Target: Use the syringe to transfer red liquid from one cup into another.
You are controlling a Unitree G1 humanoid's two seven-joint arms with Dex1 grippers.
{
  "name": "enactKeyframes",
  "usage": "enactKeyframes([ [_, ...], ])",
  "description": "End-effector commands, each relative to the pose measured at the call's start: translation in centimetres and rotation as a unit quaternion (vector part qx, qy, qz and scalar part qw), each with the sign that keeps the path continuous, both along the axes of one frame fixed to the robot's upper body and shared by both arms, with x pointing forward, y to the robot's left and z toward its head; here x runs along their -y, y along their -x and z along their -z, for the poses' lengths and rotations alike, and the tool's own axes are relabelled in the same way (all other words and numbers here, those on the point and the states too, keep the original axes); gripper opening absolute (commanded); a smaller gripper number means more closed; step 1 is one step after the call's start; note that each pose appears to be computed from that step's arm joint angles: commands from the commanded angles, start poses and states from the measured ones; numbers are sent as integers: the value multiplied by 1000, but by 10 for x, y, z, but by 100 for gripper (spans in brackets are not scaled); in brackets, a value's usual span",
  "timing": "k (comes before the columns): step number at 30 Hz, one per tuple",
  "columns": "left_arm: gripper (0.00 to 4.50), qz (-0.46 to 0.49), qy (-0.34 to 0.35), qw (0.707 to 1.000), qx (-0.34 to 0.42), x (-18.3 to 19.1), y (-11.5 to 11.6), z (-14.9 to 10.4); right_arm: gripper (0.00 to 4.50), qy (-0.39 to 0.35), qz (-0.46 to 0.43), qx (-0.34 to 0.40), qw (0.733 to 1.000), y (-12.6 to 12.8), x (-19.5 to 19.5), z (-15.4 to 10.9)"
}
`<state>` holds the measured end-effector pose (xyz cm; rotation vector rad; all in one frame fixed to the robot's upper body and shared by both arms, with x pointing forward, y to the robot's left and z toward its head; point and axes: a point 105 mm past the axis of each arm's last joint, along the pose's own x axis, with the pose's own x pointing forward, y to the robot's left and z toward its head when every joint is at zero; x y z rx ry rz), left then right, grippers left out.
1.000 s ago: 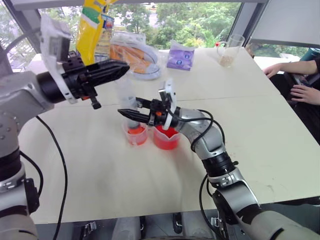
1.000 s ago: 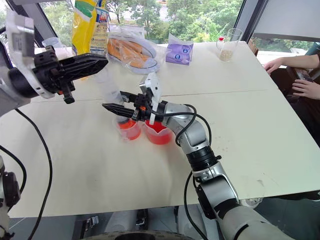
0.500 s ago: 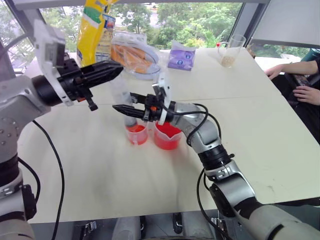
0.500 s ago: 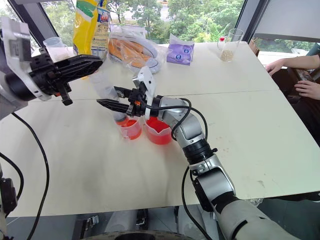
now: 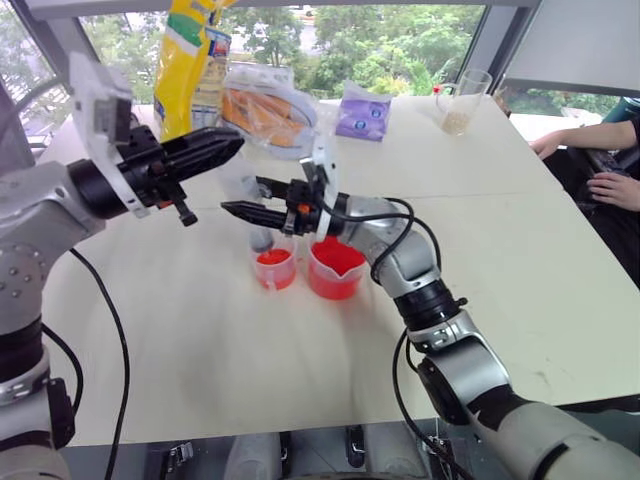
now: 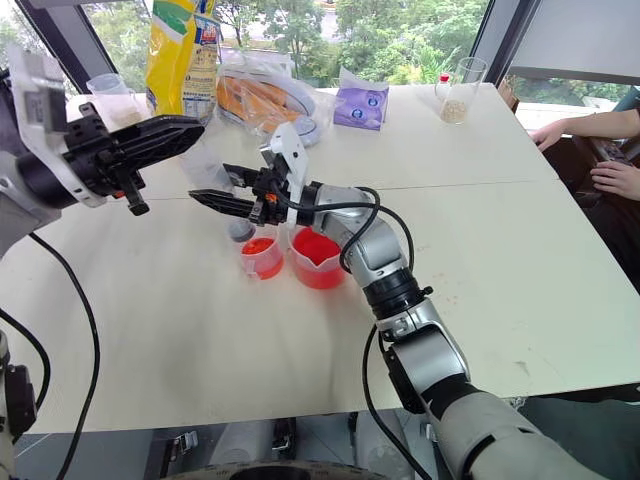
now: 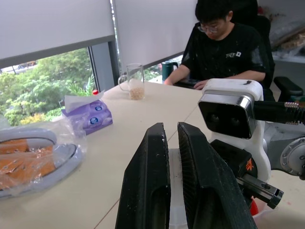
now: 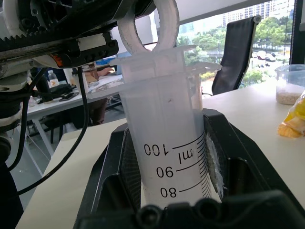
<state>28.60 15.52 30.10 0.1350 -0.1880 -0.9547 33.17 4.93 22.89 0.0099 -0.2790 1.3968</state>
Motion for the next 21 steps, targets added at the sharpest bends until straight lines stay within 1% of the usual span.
enactKeyframes([
  [1, 3, 31, -30, 998, -42, 11, 3, 22, 145, -83, 52, 58, 994, -11, 30, -51],
  [5, 3, 25, -14, 999, -33, 9, 0, 11, 145, -68, 46, 46, 996, -9, 27, -38],
  [9, 166, 17, -4, 999, -31, 4, -3, 4, 145, -57, 39, 35, 997, -5, 25, -25],
  [10, 211, 15, -2, 999, -31, 3, -2, 3, 145, -55, 37, 32, 997, -4, 24, -23],
  [11, 270, 14, -1, 999, -31, 2, -2, 3, 145, -55, 37, 30, 997, -3, 24, -21],
  [14, 412, -7, 10, 1000, -23, -11, -4, -4, 145, -52, 37, 23, 998, -2, 23, -17],
  [15, 444, -14, 17, 1000, -21, -16, -3, -7, 145, -51, 36, 22, 998, -2, 23, -16],
  [17, 444, -19, 24, 999, -19, -25, 1, -12, 145, -50, 36, 20, 998, -2, 23, -15],
  [21, 444, -37, 8, 999, -26, -42, 10, -7, 145, -50, 35, 18, 998, 0, 24, -15],
])
